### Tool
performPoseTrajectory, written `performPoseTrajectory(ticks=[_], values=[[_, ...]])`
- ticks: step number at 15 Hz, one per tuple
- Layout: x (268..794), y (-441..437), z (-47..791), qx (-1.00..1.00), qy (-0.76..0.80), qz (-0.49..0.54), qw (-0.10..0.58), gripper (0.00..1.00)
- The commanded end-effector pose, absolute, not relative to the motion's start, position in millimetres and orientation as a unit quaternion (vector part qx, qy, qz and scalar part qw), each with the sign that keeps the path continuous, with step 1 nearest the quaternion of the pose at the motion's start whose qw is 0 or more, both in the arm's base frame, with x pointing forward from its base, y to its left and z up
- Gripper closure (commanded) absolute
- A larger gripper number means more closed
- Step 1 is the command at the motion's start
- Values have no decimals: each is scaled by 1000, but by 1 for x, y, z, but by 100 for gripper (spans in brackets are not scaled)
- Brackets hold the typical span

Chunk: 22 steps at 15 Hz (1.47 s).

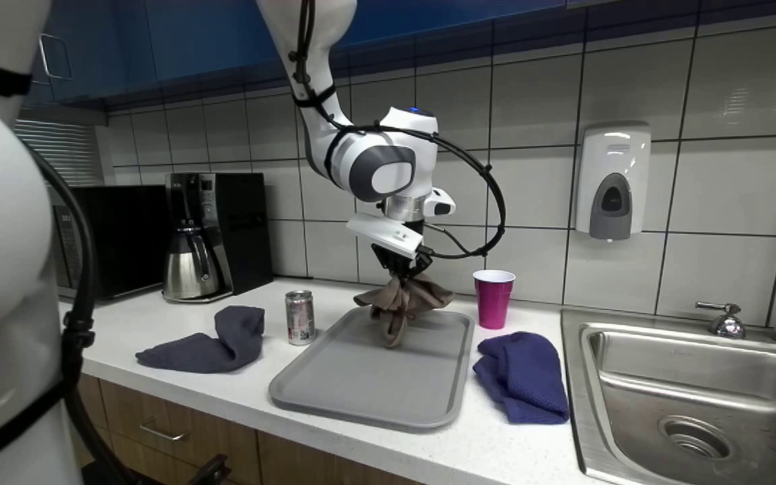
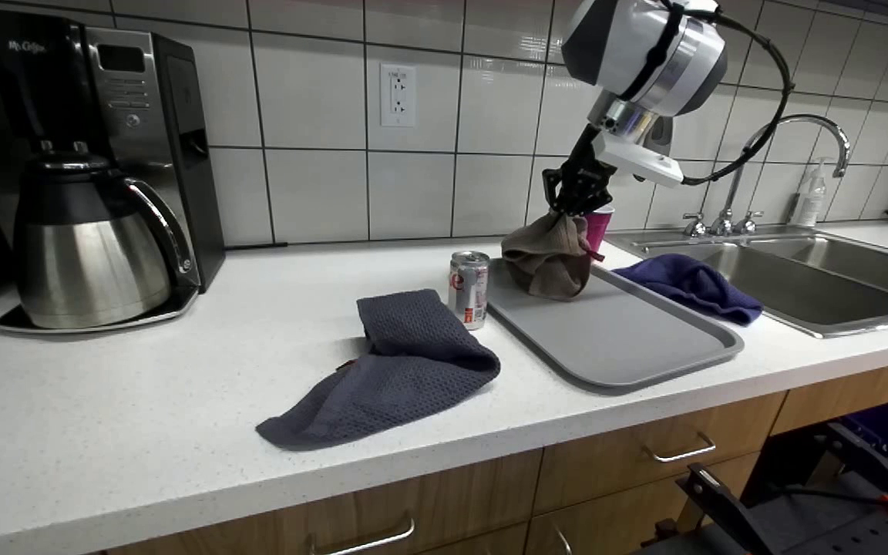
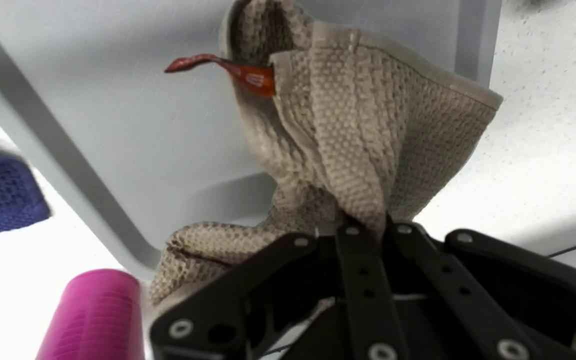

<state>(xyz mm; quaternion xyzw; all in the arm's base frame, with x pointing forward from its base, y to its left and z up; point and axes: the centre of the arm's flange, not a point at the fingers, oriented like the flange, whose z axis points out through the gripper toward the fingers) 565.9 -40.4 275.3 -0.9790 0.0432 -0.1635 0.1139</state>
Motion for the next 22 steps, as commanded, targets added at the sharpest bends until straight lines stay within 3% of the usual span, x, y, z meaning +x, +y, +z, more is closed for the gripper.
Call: performPoseTrajectory(ticks=[1,22], values=[[559,-35,288,-979,12,-163,125,99],[591,58,303,-972,-92,-194,98,99]])
